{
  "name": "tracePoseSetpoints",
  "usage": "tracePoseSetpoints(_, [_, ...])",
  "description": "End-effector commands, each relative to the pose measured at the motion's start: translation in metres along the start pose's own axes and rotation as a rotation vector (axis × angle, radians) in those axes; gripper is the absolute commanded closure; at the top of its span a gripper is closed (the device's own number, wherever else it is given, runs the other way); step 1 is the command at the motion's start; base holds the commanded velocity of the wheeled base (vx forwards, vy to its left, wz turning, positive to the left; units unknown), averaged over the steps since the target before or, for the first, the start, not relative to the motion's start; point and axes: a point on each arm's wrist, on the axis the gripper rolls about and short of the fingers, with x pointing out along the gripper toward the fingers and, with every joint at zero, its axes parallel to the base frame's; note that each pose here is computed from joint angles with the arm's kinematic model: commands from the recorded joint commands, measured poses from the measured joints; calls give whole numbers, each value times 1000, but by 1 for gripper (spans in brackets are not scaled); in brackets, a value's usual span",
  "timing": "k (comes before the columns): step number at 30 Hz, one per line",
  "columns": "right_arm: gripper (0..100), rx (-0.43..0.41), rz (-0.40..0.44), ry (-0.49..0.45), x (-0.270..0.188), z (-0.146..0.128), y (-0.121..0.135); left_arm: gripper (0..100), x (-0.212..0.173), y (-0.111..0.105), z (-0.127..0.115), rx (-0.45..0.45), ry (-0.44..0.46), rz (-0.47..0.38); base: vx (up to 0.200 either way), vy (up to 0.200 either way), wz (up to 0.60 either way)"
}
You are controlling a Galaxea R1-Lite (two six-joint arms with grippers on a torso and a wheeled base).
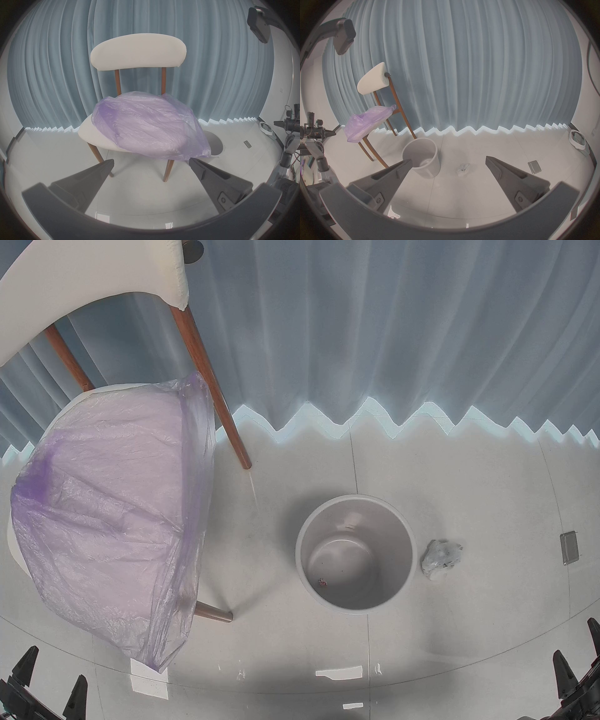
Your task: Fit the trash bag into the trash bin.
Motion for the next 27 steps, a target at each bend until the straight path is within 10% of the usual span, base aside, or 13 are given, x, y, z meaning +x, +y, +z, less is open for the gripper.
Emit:
tracePoseSetpoints(1, [0,1,1,0,0,-5,0,0,0,0,-5,-2,-1,2,0,0,0])
tracePoseSetpoints(27, [0,12,-2,0,0,-5,0,0,0,0,-5,13,-6,-6,0,0,0])
